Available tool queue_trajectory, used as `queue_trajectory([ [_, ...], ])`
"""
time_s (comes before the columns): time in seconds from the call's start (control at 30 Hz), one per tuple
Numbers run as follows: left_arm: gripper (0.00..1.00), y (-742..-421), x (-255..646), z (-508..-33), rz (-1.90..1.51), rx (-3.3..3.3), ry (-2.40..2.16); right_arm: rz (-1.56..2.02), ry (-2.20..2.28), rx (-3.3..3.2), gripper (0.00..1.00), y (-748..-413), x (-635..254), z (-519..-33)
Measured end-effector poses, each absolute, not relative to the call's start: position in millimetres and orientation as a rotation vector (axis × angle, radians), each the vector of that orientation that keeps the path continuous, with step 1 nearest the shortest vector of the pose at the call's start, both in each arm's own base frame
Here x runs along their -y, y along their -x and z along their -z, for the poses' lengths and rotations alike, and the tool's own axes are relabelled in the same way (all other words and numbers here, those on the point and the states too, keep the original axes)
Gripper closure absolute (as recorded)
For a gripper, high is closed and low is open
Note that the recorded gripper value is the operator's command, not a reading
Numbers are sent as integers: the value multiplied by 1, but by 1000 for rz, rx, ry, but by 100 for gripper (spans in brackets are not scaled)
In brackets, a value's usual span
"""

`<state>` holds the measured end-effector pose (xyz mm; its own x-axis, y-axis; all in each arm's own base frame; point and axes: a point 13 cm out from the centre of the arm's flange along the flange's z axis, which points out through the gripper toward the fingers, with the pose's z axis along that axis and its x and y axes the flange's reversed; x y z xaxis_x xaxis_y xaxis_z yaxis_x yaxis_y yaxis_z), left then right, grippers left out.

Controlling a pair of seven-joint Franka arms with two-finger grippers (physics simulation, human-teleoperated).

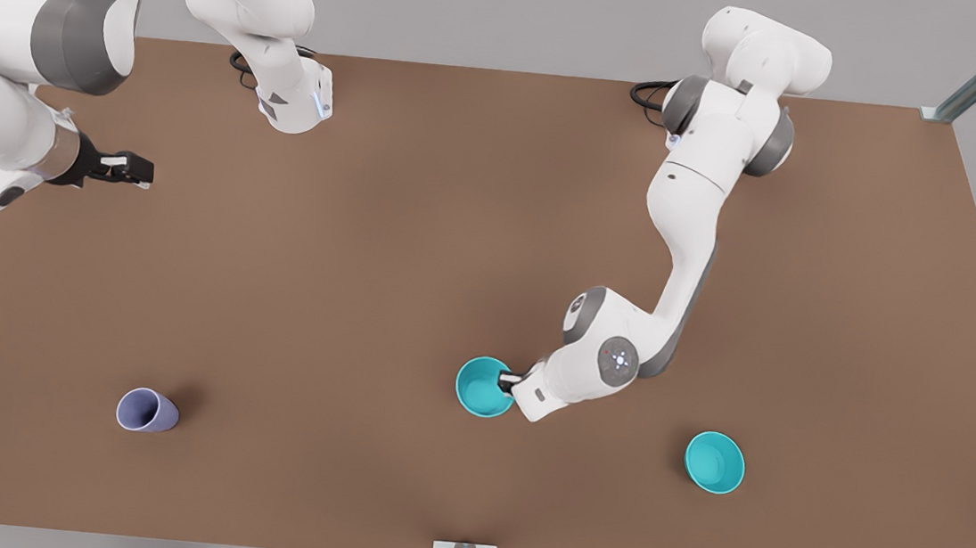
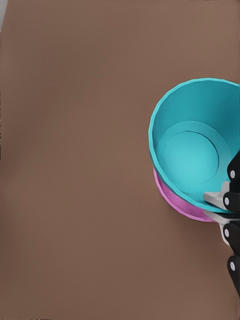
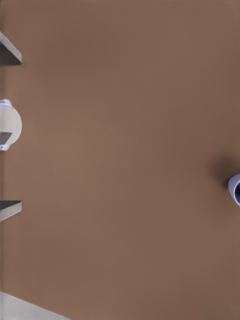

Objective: Stack the blue bowl on the pink bowl

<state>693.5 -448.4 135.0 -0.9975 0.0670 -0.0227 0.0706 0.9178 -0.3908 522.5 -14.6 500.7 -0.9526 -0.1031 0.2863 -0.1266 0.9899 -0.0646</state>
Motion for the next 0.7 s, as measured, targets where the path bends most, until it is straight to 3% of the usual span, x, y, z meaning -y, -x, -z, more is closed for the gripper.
queue_trajectory([
  [0.47, 79, -682, 435, -130, 538, -3142, 189, -111, -199, 2841, 0, -525, 14, -496],
  [0.5, 0, -681, 436, -129, 538, -3146, 203, -110, -201, 2841, 0, -525, 14, -496],
  [0.63, 0, -680, 443, -136, 604, -3143, 237, -108, -207, 2836, 0, -526, 13, -493],
  [0.7, 0, -704, 398, -190, 518, -3106, 254, -108, -210, 2835, 0, -526, 13, -493],
])
